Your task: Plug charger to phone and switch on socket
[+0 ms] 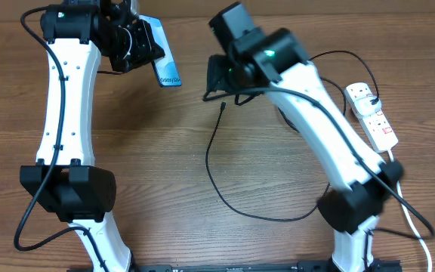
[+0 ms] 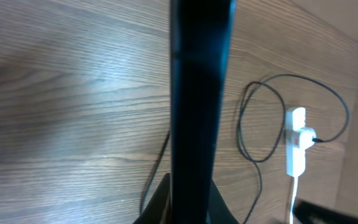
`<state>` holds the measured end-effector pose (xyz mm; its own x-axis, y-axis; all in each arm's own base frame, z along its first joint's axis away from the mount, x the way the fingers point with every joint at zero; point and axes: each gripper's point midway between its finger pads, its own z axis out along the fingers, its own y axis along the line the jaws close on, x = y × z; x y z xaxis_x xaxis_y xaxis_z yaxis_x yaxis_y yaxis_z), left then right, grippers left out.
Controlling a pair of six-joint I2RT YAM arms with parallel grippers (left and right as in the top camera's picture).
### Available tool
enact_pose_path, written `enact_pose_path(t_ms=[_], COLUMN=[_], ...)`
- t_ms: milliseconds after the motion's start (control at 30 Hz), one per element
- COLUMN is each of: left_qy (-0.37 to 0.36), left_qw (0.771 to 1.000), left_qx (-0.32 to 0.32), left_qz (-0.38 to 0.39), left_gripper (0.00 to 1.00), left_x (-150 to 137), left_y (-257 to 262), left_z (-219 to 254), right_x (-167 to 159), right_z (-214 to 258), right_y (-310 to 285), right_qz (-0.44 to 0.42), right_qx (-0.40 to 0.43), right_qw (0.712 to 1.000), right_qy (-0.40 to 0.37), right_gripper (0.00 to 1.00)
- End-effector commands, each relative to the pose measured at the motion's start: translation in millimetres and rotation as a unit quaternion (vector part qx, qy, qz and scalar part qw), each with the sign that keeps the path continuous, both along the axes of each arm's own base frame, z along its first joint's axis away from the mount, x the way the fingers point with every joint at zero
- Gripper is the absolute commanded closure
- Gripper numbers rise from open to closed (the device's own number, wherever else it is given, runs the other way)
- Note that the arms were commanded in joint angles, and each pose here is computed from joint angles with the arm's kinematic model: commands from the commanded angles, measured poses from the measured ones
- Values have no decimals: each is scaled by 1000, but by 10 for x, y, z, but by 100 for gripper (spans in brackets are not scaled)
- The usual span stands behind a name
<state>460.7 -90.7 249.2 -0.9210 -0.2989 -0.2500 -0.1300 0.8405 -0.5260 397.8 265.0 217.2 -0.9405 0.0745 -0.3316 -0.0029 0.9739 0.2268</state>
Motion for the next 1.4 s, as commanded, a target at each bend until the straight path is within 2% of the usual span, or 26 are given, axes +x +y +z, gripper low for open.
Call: enact_pose_path(t_ms=[0,100,133,167,233,400,500,633,867,967,1133,1267,1367], left_qy=[0,2,3,4,14,29,28,28,28,28,28,28,28], left_qw=[1000,1000,1000,1000,999,998,998,998,998,998,998,998,998], left_qx=[11,11,11,13,28,51,53,53,53,53,53,53,53], left_qz=[8,8,8,9,16,25,26,26,26,26,26,26,26], left_gripper=[96,96,96,96,96,96,96,96,96,96,96,96,96], left_x=[-5,-12,-16,-19,-53,-106,-102,-102,-104,-104,-103,-103,-103], left_y=[11,10,10,17,72,149,158,157,157,157,157,157,157], left_z=[14,11,9,4,-37,-92,-93,-93,-94,-94,-94,-93,-93], right_x=[176,387,472,543,721,786,740,606,537,523,438,410,384], right_z=[-228,-412,-466,-504,-649,-947,-1151,-1454,-1903,-1973,-2106,-2169,-2219], right_y=[-63,-103,-95,-82,-19,102,139,-59,-93,-93,-58,-42,-23], right_qz=[-9,-30,-40,-46,-49,-43,-43,-131,-130,-129,-123,-121,-118], right_qx=[-7,-1,5,10,12,7,-8,-60,-89,-92,-88,-88,-90], right_qw=[1000,999,999,999,999,999,999,988,983,982,980,980,980], right_qy=[18,18,14,8,-10,-2,16,55,93,99,126,134,136], right_gripper=[33,32,27,21,0,1,23,38,40,48,50,59,59])
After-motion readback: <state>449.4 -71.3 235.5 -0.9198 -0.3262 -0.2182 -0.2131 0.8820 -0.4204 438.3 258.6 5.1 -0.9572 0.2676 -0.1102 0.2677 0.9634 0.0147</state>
